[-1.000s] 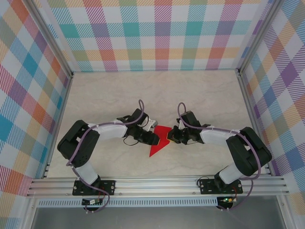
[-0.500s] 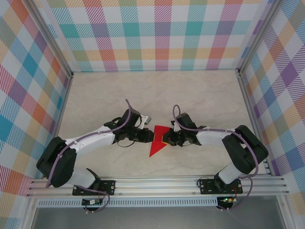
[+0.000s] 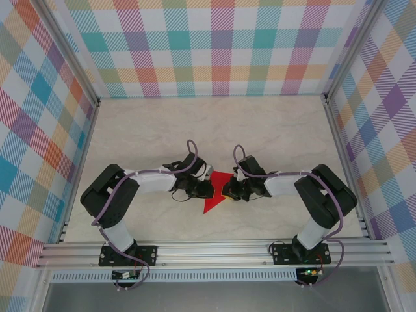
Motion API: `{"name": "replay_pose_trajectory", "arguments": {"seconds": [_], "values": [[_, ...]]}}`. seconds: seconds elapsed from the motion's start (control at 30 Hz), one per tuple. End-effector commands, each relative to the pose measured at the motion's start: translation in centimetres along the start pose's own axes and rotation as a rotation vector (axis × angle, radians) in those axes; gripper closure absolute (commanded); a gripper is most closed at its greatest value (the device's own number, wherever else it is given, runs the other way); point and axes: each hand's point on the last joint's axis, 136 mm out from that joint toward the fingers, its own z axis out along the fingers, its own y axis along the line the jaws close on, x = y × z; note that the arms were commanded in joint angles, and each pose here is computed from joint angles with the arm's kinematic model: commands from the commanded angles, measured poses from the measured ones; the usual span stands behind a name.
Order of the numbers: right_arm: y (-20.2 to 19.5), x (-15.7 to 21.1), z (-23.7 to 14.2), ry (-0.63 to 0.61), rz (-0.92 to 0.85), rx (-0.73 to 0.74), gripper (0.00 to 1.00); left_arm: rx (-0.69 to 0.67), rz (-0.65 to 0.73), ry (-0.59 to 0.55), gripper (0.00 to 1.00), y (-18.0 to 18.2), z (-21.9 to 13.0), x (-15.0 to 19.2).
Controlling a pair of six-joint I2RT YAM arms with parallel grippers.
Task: Fold a paper plane with a square sheet of paper (pick it up from the middle)
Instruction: Third fold the triangle at the center of the table.
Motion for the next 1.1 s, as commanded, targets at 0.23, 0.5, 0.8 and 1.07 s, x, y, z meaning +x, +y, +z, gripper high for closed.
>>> {"name": "replay_pose_trajectory", "arguments": {"seconds": [0.23,0.5,0.8,1.07], "values": [[-0.4,0.4,-0.6,-0.004,-0.007,0.026,0.91,-0.09,-0.007,0.036,0.91,2.6,1.9,1.4],[-0.2,-0.8,-2.4,-0.107,-0.009,0.021,0.9,-0.078,-0.009,0.054,0.92,2.5,2.0,2.2],[-3.7,-0.8,-0.7,-0.084,0.062,0.091,0.91,-0.045,-0.012,0.06,0.92,1.6,2.1,2.3],[-0.7,-2.0,-2.9,-0.128,0.022,-0.012,0.9,-0.053,-0.018,0.039,0.92,0.9,1.1,1.8]]}}
